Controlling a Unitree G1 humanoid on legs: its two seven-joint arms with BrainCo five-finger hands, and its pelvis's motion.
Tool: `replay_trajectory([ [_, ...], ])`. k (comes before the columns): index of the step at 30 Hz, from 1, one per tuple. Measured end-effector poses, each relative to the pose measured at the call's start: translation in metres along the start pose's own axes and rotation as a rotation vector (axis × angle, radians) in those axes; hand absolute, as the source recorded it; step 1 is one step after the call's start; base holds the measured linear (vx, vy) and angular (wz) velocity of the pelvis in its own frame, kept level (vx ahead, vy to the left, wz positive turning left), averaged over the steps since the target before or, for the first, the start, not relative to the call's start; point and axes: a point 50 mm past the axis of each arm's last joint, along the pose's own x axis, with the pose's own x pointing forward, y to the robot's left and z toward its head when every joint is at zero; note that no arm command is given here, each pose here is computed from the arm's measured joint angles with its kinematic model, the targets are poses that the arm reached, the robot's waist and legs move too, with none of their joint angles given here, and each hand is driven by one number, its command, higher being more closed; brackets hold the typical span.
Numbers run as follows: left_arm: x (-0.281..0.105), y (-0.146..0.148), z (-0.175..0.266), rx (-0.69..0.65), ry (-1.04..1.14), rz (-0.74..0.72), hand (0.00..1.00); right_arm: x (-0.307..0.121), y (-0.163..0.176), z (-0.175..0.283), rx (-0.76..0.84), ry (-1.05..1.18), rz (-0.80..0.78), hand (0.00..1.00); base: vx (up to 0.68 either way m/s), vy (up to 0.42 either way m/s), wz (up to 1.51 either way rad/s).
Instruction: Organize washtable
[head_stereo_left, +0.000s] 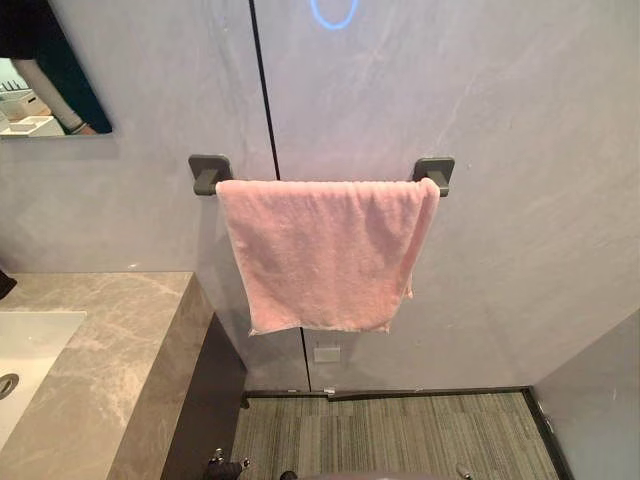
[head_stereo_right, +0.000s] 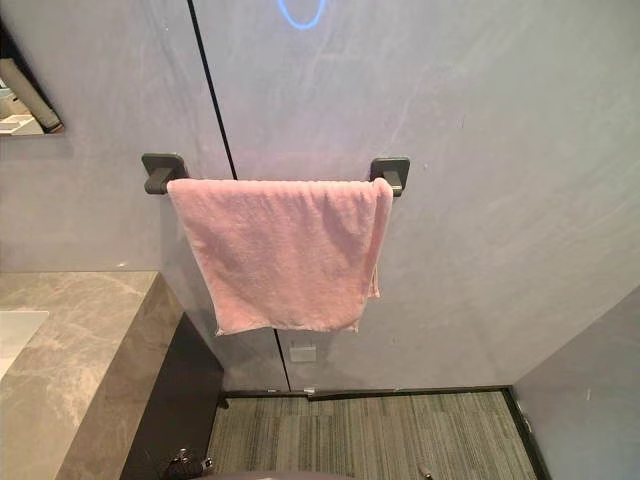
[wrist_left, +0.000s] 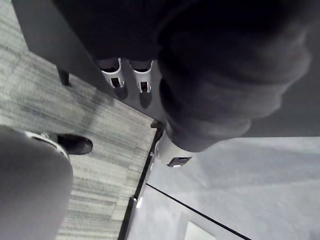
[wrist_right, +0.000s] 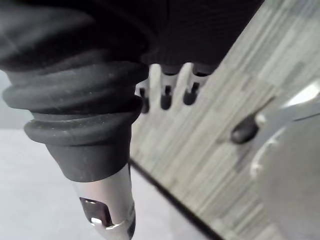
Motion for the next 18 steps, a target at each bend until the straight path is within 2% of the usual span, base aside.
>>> replay_trajectory([
  [3,-0.002,0.004,-0.013,-0.008,0.065,0.037,0.00,0.002,-0.001,-0.003,-0.045,0.032,-0.002,0.00,0.03,0.004,0.01],
  [7,-0.003,0.010,-0.019,-0.025,0.088,0.052,0.00,0.006,0.004,0.001,-0.251,0.058,0.054,0.00,0.03,0.008,0.33],
  [9,-0.001,0.011,-0.013,-0.009,0.074,0.041,0.00,0.008,0.014,0.007,-0.418,0.042,0.103,0.00,0.03,0.015,0.42],
  [11,0.004,0.011,-0.001,0.057,0.040,0.014,0.00,0.009,0.023,0.009,-0.492,0.028,0.139,0.00,0.01,0.028,0.38],
  [13,0.006,0.013,0.008,0.127,0.018,0.005,0.00,0.008,0.032,0.009,-0.511,0.022,0.164,0.00,0.02,0.019,0.48],
  [18,0.010,0.015,0.022,0.175,-0.014,0.004,0.00,0.007,0.038,0.004,-0.499,0.037,0.191,0.00,0.10,0.005,0.91],
])
